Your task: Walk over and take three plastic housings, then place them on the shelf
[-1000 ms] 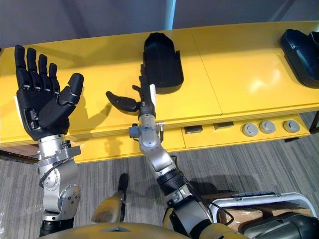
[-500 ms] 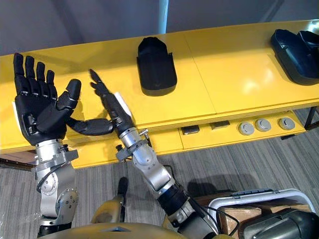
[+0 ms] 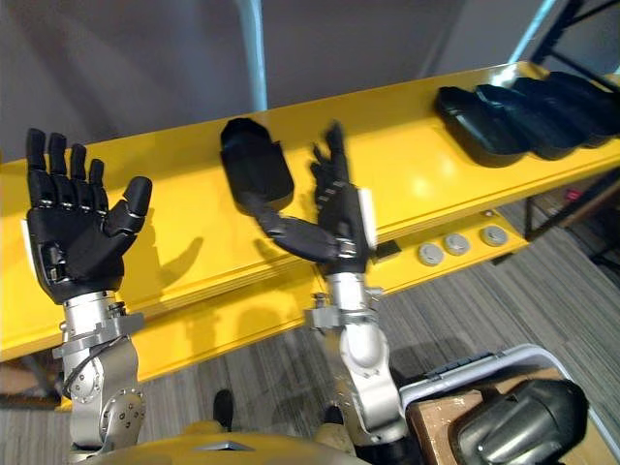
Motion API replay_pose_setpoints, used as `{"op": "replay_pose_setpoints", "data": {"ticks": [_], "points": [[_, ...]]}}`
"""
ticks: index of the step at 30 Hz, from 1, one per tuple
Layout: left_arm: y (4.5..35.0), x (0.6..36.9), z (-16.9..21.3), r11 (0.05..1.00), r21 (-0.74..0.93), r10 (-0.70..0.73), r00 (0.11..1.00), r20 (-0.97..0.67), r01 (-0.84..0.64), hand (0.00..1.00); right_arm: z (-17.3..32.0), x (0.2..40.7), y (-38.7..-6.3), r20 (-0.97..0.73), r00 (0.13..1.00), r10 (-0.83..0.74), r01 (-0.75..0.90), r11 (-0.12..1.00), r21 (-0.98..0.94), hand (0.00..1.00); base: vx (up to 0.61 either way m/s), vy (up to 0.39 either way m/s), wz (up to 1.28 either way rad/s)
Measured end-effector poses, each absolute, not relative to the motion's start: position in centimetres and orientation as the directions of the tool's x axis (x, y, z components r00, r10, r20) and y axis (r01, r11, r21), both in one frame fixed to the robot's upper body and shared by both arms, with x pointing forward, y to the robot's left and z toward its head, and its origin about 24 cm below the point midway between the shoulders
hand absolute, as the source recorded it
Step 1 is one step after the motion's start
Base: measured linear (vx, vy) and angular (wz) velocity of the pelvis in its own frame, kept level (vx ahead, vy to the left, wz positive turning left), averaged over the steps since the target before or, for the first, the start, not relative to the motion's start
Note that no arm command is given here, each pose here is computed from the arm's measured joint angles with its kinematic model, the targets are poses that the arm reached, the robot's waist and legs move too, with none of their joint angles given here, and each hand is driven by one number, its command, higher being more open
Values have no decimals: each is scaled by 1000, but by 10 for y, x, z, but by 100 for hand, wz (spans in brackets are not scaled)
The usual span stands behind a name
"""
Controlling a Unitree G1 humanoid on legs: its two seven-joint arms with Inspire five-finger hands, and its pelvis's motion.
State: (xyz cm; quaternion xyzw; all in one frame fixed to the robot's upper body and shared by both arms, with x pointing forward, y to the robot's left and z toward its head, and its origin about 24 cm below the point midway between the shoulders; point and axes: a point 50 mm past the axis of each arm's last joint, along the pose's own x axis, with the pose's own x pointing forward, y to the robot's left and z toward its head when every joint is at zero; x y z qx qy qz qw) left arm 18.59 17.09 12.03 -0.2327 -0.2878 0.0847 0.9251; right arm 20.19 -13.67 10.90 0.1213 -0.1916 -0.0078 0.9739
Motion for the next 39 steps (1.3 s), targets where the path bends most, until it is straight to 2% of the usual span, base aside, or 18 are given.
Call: {"op": "replay_pose_setpoints", "data": {"ticks": [1,6,9,13,16,20,22,26,32,37,39], "points": [[165,186,120,872,-489,267,830,489,7,100,98,194,-154,317,939,-135,63,972,227,100,51,-11,-81],[141,188,120,849,-514,168,859,483,123,100,77,161,-196,189,930,-317,272,935,227,100,28,-27,-74],[123,191,121,823,-540,124,870,477,178,100,78,135,-208,150,902,-404,360,898,254,100,30,-36,-69],[108,195,125,797,-568,107,877,469,207,100,77,124,-207,148,892,-427,378,885,273,100,20,-34,-72],[108,195,126,811,-561,134,879,458,168,100,78,125,-201,166,915,-368,300,895,331,100,37,-21,-57],[133,192,121,823,-565,237,873,426,53,100,92,157,-167,294,948,-120,5,931,366,100,-24,101,-94],[143,188,120,810,-585,266,869,417,33,100,95,171,-155,325,945,-36,-84,933,349,100,-78,189,-33],[154,183,120,786,-615,275,857,435,61,100,85,175,-143,266,962,-58,-57,913,405,100,-82,104,23],[154,181,124,776,-618,257,829,496,129,100,67,154,-145,170,981,-93,1,879,477,100,-167,151,-24],[156,186,125,769,-632,293,821,489,102,100,80,166,-123,293,952,91,-220,868,445,100,-241,40,-69],[157,190,128,762,-631,270,812,518,149,100,85,185,-99,337,925,174,-315,846,429,100,-185,-176,-29]]}}
